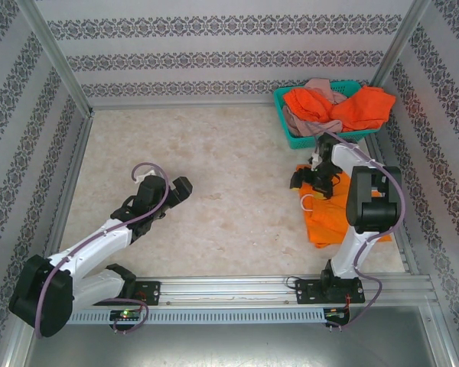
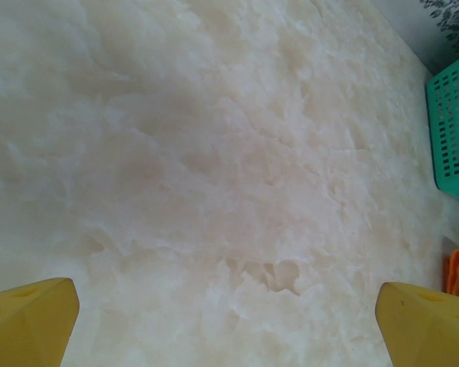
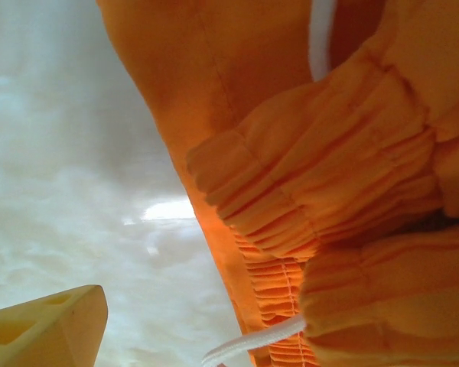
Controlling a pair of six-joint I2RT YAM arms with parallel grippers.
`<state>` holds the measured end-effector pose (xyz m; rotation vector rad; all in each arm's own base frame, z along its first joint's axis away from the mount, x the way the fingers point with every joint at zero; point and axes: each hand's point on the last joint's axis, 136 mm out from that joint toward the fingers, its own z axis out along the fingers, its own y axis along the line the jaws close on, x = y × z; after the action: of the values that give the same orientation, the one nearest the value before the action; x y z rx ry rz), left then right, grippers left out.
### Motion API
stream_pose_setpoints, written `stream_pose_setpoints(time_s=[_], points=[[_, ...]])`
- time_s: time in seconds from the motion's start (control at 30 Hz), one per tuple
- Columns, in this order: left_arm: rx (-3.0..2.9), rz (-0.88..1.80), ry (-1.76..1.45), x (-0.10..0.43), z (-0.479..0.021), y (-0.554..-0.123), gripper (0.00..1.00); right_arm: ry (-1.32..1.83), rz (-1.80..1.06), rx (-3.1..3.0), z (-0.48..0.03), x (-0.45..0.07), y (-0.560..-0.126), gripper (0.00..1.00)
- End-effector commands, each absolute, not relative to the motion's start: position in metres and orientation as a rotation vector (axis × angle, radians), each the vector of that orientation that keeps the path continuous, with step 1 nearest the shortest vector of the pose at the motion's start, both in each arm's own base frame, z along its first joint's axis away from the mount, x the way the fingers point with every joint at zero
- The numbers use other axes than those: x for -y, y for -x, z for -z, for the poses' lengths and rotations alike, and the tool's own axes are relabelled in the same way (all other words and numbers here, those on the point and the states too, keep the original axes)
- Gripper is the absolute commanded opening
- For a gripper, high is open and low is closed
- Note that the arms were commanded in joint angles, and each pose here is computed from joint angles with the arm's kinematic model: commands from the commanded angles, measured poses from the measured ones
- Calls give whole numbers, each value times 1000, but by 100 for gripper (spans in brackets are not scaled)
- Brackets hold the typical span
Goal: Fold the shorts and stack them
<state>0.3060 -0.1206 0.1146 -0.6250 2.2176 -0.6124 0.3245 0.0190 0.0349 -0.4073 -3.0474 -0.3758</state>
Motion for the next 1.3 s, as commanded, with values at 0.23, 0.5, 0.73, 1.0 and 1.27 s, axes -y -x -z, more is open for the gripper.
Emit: stream_pose_setpoints(time_s=[0.23,0.5,0.73,1.0,1.27], points=[[-2170,659,645,115,-121,-315,100,358,380,3269,-108,-19,-349,90],[-2156,690,628,118,-129,-317,100,312,101,3741,-244,-16,-425,90],[-2150,689,633,116,-132,-317,100,252,-155,3829,-264,1,-509,89],[-2162,677,650,111,-130,-316,100,155,-273,3720,-200,17,-579,90],[-2168,678,659,110,-128,-315,100,175,-251,3657,-138,29,-599,83]])
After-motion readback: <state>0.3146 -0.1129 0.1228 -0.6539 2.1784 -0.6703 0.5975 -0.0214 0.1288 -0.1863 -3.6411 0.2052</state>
